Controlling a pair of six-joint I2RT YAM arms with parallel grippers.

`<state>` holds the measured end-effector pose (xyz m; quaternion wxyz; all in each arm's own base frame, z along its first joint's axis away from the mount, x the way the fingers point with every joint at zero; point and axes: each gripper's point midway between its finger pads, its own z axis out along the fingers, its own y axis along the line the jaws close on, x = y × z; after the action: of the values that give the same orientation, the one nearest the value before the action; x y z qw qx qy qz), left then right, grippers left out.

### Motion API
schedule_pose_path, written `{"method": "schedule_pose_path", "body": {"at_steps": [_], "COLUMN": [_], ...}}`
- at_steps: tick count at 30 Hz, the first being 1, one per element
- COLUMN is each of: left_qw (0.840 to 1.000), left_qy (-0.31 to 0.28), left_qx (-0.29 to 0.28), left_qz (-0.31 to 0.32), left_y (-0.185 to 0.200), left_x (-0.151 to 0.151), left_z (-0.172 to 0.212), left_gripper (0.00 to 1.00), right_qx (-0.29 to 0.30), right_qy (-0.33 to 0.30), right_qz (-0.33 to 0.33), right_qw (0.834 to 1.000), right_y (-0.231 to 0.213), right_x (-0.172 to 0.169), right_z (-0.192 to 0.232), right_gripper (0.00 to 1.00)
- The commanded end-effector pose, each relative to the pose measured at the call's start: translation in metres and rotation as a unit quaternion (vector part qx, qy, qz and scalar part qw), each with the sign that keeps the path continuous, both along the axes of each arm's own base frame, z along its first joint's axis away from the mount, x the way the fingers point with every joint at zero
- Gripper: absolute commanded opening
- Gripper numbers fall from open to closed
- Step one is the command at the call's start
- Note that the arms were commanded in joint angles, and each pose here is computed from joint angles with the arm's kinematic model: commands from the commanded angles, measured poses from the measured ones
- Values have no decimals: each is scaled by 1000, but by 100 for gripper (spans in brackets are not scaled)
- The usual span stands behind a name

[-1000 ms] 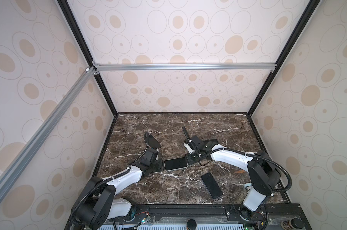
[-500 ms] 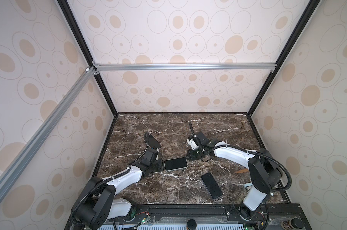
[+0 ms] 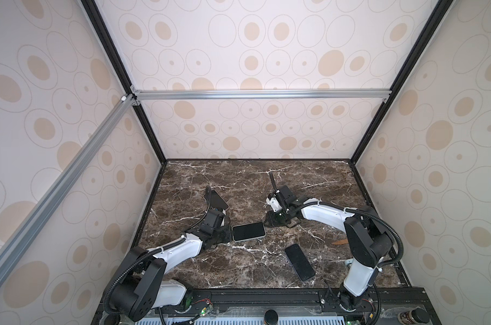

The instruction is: Put the phone into the phone case

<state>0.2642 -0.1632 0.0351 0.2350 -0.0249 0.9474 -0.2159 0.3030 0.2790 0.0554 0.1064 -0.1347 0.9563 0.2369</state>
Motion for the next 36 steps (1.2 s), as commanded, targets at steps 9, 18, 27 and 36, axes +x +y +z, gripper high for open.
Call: {"method": "schedule_pose_path", "body": {"at_steps": [9,18,27,36], "left_qw": [1000,1000,1000,1000], "left_qy": [4,2,8,17], "left_qx": [-9,-15,-24,-8], "left_qz": [4,8,8,7], "left_y": [-2,-5,-9,-4], "left_x": [1,4,7,3], "left_z": [-3,-5,-11,-21], "left_gripper": [26,25,26,24], "right_qx": [0,42,36,3], "right_qy": [16,48,50,65], "right_qz": [-2,15,18,16], "right_qw": [1000,998,998,998], "right_y": [-6,15,18,10], "right_x": [3,2,9,7], "right_z": [-3,-12,-20,-42], "right_gripper": [36,25,21,18]}}
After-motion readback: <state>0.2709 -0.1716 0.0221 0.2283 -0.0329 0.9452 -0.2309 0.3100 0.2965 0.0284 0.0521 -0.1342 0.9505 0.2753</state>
